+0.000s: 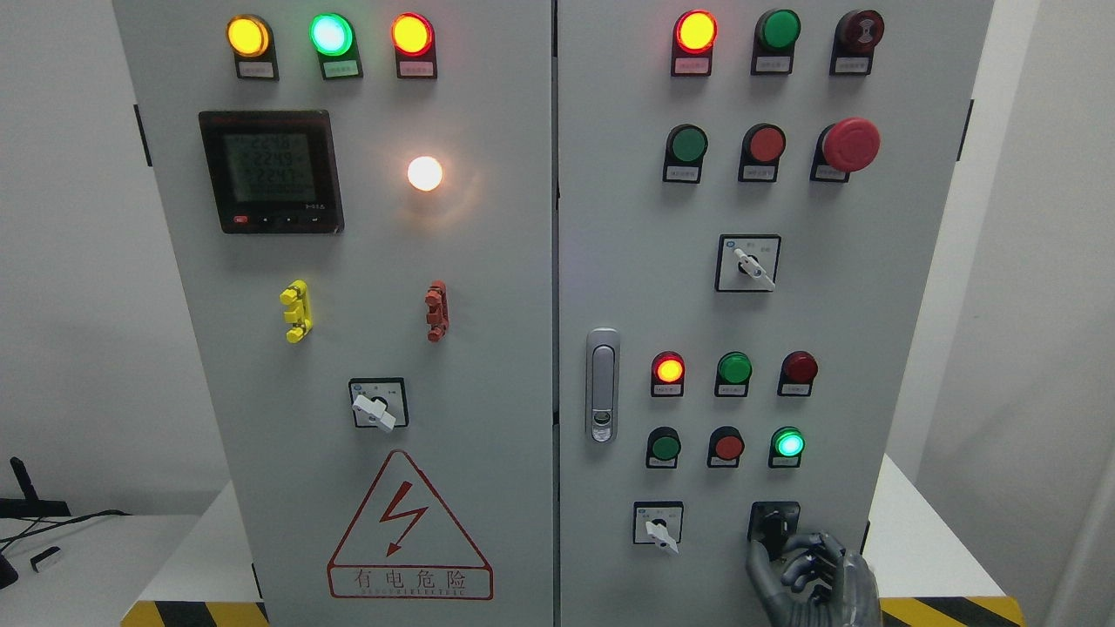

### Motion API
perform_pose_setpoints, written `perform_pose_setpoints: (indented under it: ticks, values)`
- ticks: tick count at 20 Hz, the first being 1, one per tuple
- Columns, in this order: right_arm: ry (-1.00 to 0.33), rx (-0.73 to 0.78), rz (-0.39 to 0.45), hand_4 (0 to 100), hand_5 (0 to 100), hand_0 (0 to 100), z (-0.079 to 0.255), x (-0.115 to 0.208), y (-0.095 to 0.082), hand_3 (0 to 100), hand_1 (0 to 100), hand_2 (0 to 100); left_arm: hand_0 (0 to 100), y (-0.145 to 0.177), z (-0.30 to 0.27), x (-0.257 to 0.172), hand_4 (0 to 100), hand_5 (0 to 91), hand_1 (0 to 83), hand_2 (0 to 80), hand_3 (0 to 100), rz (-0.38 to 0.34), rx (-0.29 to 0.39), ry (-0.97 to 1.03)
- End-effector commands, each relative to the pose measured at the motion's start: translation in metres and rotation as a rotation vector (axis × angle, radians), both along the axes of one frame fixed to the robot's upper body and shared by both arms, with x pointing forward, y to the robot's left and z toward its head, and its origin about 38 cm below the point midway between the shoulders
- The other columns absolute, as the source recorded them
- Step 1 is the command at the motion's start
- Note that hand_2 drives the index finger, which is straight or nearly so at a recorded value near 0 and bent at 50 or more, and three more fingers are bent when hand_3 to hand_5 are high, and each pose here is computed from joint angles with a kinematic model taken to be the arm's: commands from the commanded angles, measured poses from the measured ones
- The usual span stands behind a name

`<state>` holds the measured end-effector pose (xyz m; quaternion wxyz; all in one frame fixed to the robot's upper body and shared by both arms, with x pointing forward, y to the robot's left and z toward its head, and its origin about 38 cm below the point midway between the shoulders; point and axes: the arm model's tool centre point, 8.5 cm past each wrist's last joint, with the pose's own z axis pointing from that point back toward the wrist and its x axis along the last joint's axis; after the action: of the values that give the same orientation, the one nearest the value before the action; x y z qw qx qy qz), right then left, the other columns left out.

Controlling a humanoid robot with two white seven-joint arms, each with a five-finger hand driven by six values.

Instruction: Trip black knob to open circuit

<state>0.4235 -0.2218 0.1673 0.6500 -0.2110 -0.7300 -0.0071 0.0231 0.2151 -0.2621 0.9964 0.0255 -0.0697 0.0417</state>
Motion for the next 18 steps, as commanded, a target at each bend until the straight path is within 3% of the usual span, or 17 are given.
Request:
perform_pose_setpoints:
  ticks: [1,18]
  values:
    - [0.003,-0.005,-0.002,85,96,28,-0.0007,-0.0003,-0.0010,83,75,54,12,-0.0001,0.0000,0.0004,0,0.0,38.9,0.0,0,-0.031,0.000,-0.001]
    - [0.003,-0.055,-0.030,84,96,28,0.0006,-0.0010,-0.0067,81,76,52,12,-0.0001,0.0000,-0.0001,0,0.0,38.9,0.0,0,-0.031,-0.001,0.001]
